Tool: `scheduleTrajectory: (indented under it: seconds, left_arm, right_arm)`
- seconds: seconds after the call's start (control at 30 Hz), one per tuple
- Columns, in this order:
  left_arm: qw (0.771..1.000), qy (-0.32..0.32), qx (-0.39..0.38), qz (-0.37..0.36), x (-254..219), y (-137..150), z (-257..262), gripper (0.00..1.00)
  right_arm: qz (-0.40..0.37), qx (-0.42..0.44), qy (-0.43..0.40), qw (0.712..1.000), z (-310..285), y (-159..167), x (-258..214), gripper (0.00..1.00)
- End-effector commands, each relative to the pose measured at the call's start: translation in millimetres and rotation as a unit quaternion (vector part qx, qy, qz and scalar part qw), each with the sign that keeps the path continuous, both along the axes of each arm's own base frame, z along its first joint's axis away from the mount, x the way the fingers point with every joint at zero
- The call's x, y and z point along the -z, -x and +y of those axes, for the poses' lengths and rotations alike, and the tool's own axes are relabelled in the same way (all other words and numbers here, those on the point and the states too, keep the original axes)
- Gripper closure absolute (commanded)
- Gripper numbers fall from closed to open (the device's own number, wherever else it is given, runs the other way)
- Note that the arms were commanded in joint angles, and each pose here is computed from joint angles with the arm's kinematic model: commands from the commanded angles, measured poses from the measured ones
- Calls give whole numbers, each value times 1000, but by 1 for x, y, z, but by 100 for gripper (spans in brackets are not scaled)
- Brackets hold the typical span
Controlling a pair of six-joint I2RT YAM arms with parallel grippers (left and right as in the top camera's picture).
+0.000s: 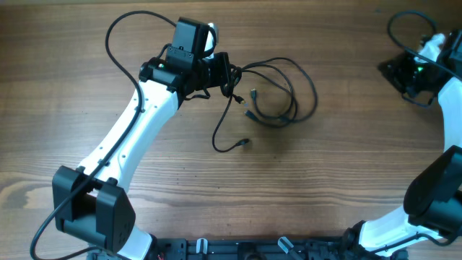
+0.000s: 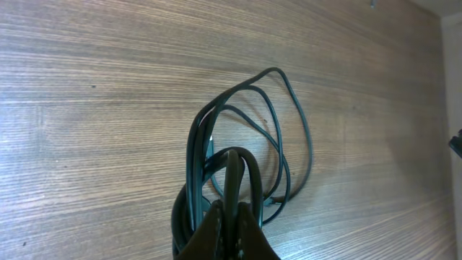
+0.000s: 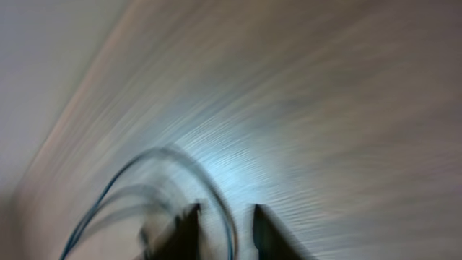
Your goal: Untangle cables
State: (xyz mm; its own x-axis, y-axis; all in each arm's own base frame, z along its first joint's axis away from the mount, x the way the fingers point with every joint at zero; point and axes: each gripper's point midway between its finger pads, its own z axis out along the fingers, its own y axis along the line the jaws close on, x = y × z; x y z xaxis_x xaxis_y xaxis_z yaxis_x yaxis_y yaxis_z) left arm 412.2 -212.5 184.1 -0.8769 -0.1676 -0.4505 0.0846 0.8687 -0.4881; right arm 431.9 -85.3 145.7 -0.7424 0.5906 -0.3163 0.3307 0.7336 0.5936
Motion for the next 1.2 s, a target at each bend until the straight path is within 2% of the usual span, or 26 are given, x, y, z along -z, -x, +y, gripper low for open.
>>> scheduleTrajectory:
  seconds: [0.0, 0.1, 0.2, 0.33, 0.47, 0.57, 0.83, 1.17]
  left_arm:
    - [992, 62, 103, -45, -31, 9, -31, 96]
    - [969, 139, 178, -101, -67, 11, -59, 96]
    - [967, 179, 153, -102, -82, 3, -64, 96]
    - [968, 200, 129, -84, -85, 1, -65, 96]
    - [968, 215, 110, -63, -86, 1, -65, 96]
    - [968, 216, 110, -63, -86, 1, -65, 96]
    - [970, 210, 103, -61, -83, 0, -63, 96]
    - [972, 206, 98, -59, -81, -1, -62, 96]
  right_arm:
    - [-108, -165, -106, 975, 60, 3, -36, 56]
    - [-181, -244, -170, 937, 95, 13, -73, 53]
    - [-195, -277, -170, 925, 121, 20, -90, 51]
    - [-199, -324, -151, 913, 164, 31, -105, 53]
    - [-145, -330, -121, 925, 206, 36, -95, 85]
    - [-142, -353, -126, 916, 236, 40, -97, 94]
    - [-168, -376, -179, 894, 279, 45, -128, 96]
    - [-153, -393, -189, 887, 304, 56, -128, 96]
